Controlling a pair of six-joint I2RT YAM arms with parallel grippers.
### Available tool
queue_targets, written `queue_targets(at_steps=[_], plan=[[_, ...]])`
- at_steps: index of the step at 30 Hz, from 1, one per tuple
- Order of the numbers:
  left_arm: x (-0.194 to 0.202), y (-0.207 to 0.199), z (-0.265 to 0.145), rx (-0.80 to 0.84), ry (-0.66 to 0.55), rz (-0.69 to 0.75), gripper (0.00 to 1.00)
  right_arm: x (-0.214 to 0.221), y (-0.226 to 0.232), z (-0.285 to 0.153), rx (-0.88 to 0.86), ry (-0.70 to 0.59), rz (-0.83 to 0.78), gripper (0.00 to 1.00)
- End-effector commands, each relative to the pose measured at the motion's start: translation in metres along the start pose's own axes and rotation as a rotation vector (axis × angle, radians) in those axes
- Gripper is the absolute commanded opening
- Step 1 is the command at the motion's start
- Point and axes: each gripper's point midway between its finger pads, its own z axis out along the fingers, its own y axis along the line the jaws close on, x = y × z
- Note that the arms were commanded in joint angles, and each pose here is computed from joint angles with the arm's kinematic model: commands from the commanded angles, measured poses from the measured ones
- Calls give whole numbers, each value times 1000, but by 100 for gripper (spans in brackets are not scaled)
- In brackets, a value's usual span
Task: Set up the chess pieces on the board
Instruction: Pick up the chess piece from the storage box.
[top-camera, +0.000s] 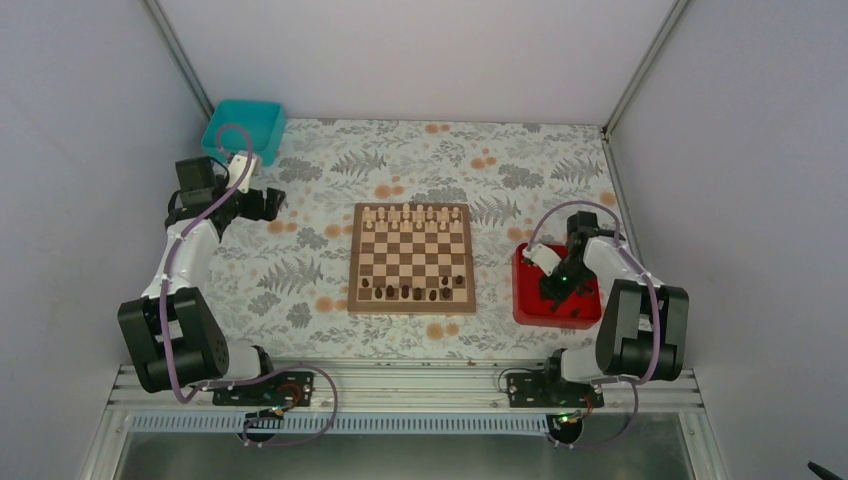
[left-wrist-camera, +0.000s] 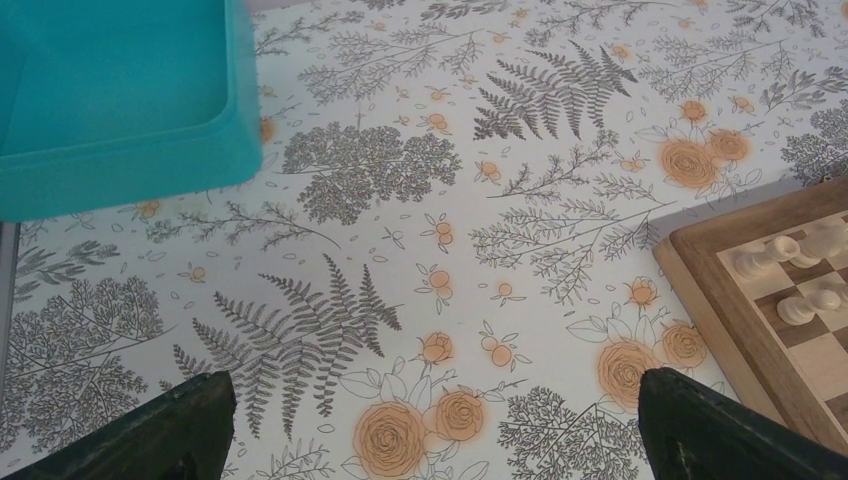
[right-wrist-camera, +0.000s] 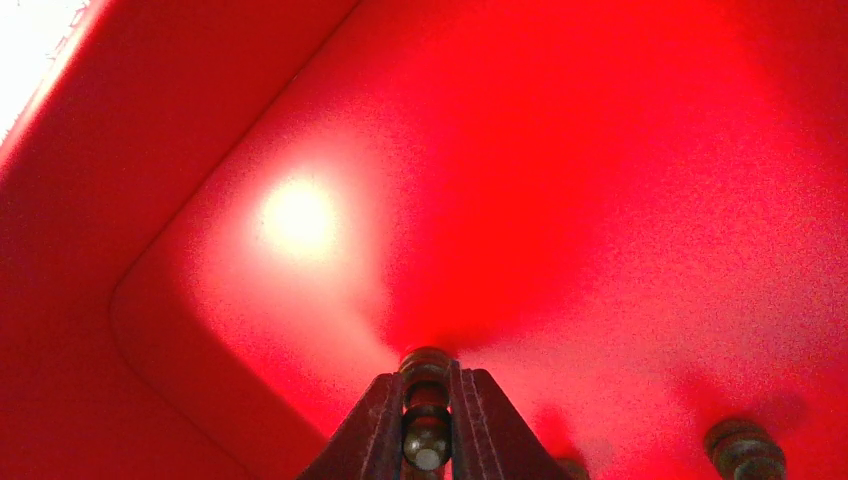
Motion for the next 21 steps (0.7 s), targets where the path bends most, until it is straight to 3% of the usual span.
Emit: queue_targets(at_steps=[1,10,21], plan=[[-9,-1,-1,17,-20,12,100,-7,-6,-15,26,-17,0,12],[-10,-1,-3,14,-23,12,100,-64,1,-76,97,-83,-107,10],[-12,1,-5,3,-29,15,100,-205,92,-110,59,-150,-453,11]])
